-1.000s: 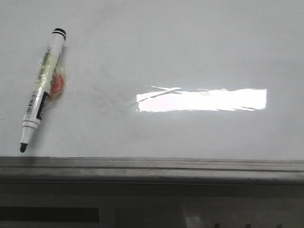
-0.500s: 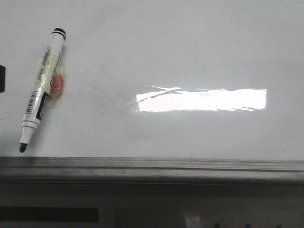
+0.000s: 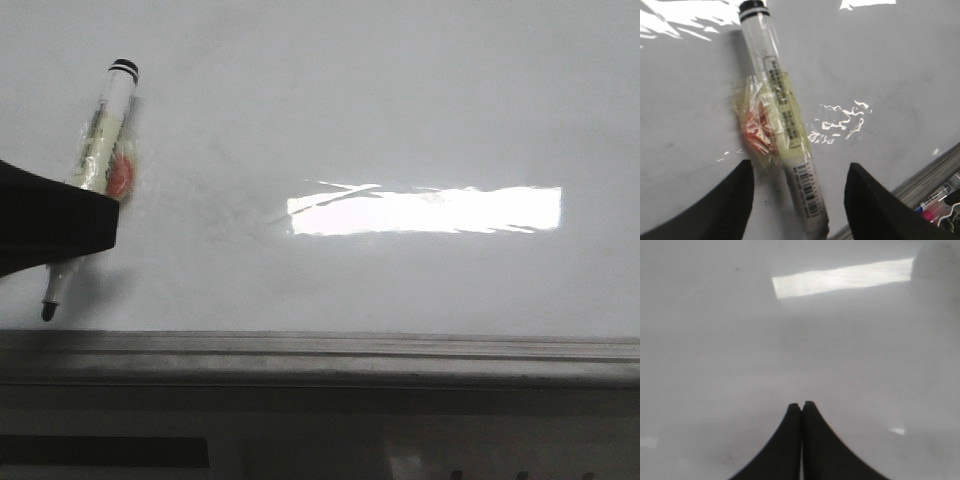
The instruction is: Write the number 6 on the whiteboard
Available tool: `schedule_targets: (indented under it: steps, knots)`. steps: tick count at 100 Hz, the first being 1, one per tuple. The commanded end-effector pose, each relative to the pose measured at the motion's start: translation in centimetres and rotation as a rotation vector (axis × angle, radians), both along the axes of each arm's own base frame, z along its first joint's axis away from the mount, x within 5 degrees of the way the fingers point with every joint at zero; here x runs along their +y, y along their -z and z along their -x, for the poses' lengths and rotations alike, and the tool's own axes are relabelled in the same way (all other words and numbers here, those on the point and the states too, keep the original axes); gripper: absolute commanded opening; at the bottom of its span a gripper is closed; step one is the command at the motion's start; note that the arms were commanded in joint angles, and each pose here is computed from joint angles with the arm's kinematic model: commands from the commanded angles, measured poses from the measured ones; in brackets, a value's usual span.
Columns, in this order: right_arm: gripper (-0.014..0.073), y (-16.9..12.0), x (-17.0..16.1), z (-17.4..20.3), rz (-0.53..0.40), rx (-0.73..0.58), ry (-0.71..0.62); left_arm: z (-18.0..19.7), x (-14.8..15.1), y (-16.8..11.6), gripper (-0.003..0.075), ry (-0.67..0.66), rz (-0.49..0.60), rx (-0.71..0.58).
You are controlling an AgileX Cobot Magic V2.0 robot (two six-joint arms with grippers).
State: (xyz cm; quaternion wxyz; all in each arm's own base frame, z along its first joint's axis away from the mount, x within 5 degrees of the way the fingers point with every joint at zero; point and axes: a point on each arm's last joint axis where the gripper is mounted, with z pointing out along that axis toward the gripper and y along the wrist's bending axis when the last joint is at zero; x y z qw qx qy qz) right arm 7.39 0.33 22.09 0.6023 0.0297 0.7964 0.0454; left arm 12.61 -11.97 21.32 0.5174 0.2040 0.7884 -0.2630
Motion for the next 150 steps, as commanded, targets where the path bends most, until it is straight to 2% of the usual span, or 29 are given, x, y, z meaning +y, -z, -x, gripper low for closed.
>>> schedule_targets:
  steps: [1, 6, 22, 28, 38, 56, 68, 88, 98, 110, 117, 150]
  knots:
    - [-0.0064, -1.8, -0.1, -0.4, -0.030, -0.102, 0.020, -0.7, -0.6, -1.1, 0.0338, -0.032, 0.077, -0.038]
    - [-0.0064, -1.8, -0.1, -0.4, -0.039, -0.100, 0.019, -0.9, -0.7, -0.8, 0.0304, -0.036, 0.068, -0.028]
    - [-0.0064, -1.7, 0.1, -0.3, -0.040, -0.090, 0.000, -1.2, -0.9, -0.1, 0.0128, -0.046, 0.047, -0.001]
    - [-0.0064, -1.8, 0.3, -0.3, -0.038, -0.076, -0.036, -1.3, -0.9, -0.1, 0.0055, -0.046, 0.045, 0.001]
    - [-0.0064, -2.3, 1.1, -0.1, -0.001, -0.068, -0.142, -1.3, -0.9, -0.1, -0.0022, -0.045, 0.044, 0.000]
    - [-0.0064, -2.7, 2.5, -0.6, 0.031, 0.004, -0.314, -1.0, -1.2, -0.1, -0.0020, 0.008, 0.011, -0.037]
    - [-0.0062, -3.8, 3.6, -1.3, 0.035, 0.023, -0.403, -0.2, -1.9, -0.6, -0.0020, 0.118, -0.024, -0.122]
    - [-0.0057, -6.8, 6.4, -2.6, 0.040, 0.030, -0.574, 1.1, -2.8, -1.9, -0.0020, 0.247, 0.001, -0.275]
    - [0.0043, -7.7, 8.6, -3.5, 0.055, 0.067, -0.671, 1.4, -3.0, -2.0, -0.0020, 0.290, -0.018, -0.317]
    - [0.0279, -8.7, 11.4, -4.1, 0.063, 0.071, -0.781, 1.6, -3.2, -2.1, -0.0020, 0.338, -0.040, -0.364]
    - [0.0353, -9.3, 12.9, -4.3, 0.057, 0.052, -0.830, 1.8, -3.3, -2.4, -0.0020, 0.365, -0.035, -0.404]
    - [0.0351, -10.4, 17.2, -5.5, 0.036, 0.021, -0.915, 2.2, -3.6, -2.6, -0.0020, 0.424, -0.044, -0.472]
